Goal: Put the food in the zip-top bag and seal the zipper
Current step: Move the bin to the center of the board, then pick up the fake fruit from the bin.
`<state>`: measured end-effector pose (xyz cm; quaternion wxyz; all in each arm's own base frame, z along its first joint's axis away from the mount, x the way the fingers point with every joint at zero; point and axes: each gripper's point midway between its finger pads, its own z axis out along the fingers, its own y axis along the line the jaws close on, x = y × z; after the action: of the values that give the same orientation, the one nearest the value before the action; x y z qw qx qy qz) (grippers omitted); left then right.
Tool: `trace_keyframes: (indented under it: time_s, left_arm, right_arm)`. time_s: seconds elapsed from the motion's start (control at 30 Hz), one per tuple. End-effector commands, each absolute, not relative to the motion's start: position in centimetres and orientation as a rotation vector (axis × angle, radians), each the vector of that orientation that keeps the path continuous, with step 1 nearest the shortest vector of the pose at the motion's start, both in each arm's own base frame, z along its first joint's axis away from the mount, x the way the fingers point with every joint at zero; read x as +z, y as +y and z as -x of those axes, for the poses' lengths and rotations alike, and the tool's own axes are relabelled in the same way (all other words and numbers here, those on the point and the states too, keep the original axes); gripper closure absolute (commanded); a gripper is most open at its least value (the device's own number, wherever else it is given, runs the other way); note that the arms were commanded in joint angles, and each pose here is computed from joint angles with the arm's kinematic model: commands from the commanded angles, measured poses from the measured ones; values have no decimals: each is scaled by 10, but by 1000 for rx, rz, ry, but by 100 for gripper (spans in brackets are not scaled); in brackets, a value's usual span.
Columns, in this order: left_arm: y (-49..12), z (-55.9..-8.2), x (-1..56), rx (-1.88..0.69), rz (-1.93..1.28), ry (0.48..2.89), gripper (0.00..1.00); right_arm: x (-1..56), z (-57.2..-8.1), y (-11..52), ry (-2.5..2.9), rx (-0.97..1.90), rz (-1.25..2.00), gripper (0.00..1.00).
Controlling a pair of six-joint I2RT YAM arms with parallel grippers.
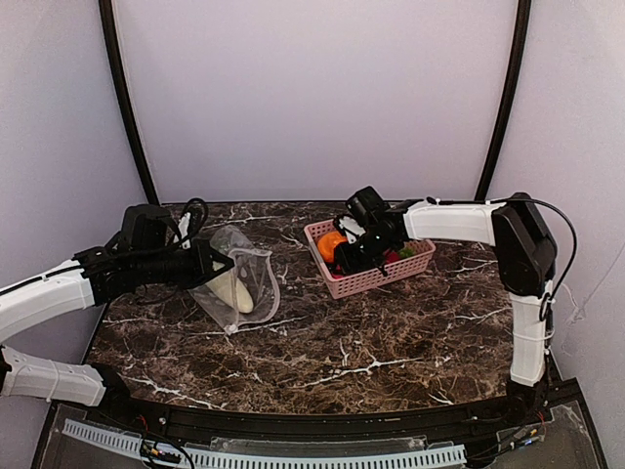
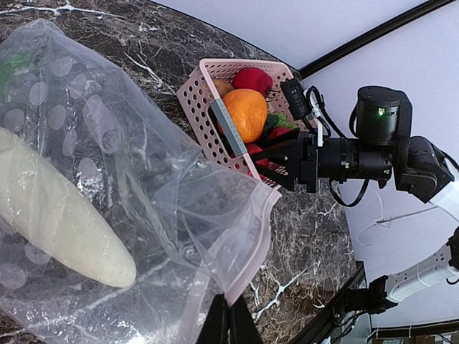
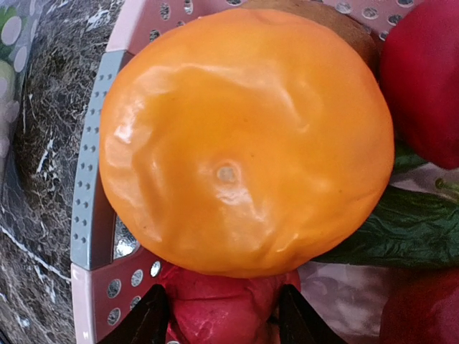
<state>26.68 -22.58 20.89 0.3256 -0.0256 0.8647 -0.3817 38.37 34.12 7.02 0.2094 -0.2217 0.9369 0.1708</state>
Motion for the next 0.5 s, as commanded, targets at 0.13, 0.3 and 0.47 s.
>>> trace_keyframes:
  time_s: [0.13,0.3,0.47]
  left_arm:
    - [-225,-267,215,-997,51,2259,99]
    - [-225,-267,216,-999,51,2254,99]
    - [-225,-268,217,-999,51,2250,99]
  right_arm:
    - [84,-379,336,2609,459,597,56]
    - [116,-381,336,2546,484,573,56]
    - [146,-383,332,2484,488,549,56]
